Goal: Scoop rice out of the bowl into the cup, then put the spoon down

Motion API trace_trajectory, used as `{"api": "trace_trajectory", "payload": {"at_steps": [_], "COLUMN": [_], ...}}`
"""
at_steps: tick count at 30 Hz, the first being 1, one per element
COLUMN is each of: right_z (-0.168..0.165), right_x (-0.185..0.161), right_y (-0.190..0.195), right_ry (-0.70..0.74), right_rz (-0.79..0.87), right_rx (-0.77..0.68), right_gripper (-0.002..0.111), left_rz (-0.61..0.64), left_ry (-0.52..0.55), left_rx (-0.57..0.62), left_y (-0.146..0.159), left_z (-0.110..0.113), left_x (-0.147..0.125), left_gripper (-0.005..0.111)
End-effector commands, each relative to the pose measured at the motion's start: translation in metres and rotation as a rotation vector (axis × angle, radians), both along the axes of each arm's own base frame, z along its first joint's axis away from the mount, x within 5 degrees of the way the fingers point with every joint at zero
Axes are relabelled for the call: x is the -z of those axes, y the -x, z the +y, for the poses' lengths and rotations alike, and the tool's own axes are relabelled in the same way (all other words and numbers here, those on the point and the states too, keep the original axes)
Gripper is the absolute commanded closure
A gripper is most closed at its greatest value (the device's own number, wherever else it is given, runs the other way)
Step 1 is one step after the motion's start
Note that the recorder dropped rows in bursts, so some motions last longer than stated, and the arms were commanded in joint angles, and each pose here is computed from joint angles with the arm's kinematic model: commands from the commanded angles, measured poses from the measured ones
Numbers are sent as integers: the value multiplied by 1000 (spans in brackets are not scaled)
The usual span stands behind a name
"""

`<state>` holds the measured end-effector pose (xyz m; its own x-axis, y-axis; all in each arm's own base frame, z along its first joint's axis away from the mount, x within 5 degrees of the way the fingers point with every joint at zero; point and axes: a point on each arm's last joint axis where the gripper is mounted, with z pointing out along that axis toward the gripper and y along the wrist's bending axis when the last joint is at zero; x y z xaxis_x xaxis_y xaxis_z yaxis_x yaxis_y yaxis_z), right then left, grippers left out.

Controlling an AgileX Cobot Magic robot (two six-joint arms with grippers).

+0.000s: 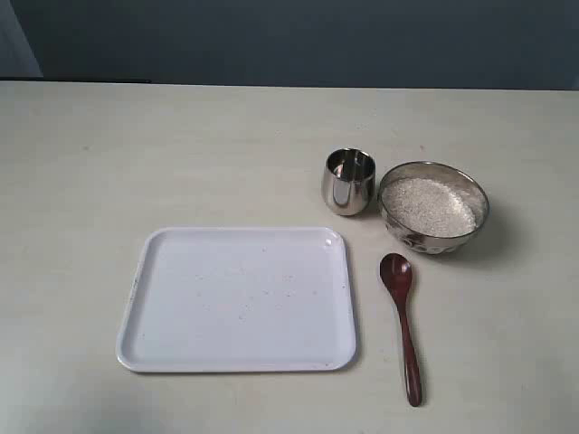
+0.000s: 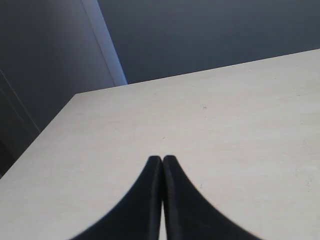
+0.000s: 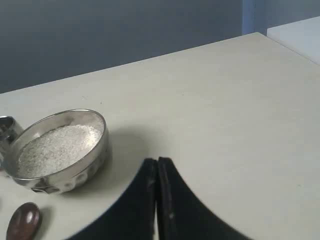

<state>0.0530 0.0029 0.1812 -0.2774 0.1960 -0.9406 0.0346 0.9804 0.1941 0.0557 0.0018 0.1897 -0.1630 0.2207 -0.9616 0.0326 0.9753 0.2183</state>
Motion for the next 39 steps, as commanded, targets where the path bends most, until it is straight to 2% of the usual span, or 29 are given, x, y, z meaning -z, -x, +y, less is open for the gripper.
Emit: {"api": "trace_trajectory", "payload": {"at_steps": [1, 9, 12, 16, 20, 23, 25, 26, 28, 33, 35, 36, 37, 39], "right_z": [-1, -1, -3, -5, -8, -12, -14, -13, -11, -12, -7, -4, -2, 1], "right_x": [1, -3, -13, -31, -42, -50, -48, -46, -43, -45, -64, -87, -102, -137], "right_y": [0, -1, -3, -3, -2, 1, 0, 0, -1, -1, 3, 9, 9, -3], "right_ry": [21, 22, 19, -94, -140, -295, -499, -658, -711, -693, -588, -488, -435, -327], "right_rz": [-8, -47, -161, -363, -478, -577, -566, -535, -503, -524, -526, -519, -477, -283], "right_rx": [7, 12, 27, 64, 93, 136, 155, 152, 147, 149, 88, 44, 30, 26], "right_gripper": [108, 108, 108, 108, 108, 108, 108, 108, 108, 108, 109, 109, 109, 109], "left_rz": [-18, -18, -18, -18, -18, -18, -18, -18, -18, -18, -18, -18, -18, -18], "left_ry": [8, 8, 8, 8, 8, 8, 8, 8, 8, 8, 8, 8, 8, 8], "left_rx": [4, 4, 4, 4, 4, 4, 4, 4, 4, 4, 4, 4, 4, 4], "left_y": [0, 0, 0, 0, 0, 0, 0, 0, 0, 0, 0, 0, 0, 0], "left_z": [0, 0, 0, 0, 0, 0, 0, 0, 0, 0, 0, 0, 0, 0], "left_x": [-2, -2, -2, -2, -2, -2, -2, -2, -2, -2, -2, -2, -2, -2], "left_gripper": [106, 106, 106, 106, 106, 106, 106, 106, 106, 106, 106, 106, 106, 106]}}
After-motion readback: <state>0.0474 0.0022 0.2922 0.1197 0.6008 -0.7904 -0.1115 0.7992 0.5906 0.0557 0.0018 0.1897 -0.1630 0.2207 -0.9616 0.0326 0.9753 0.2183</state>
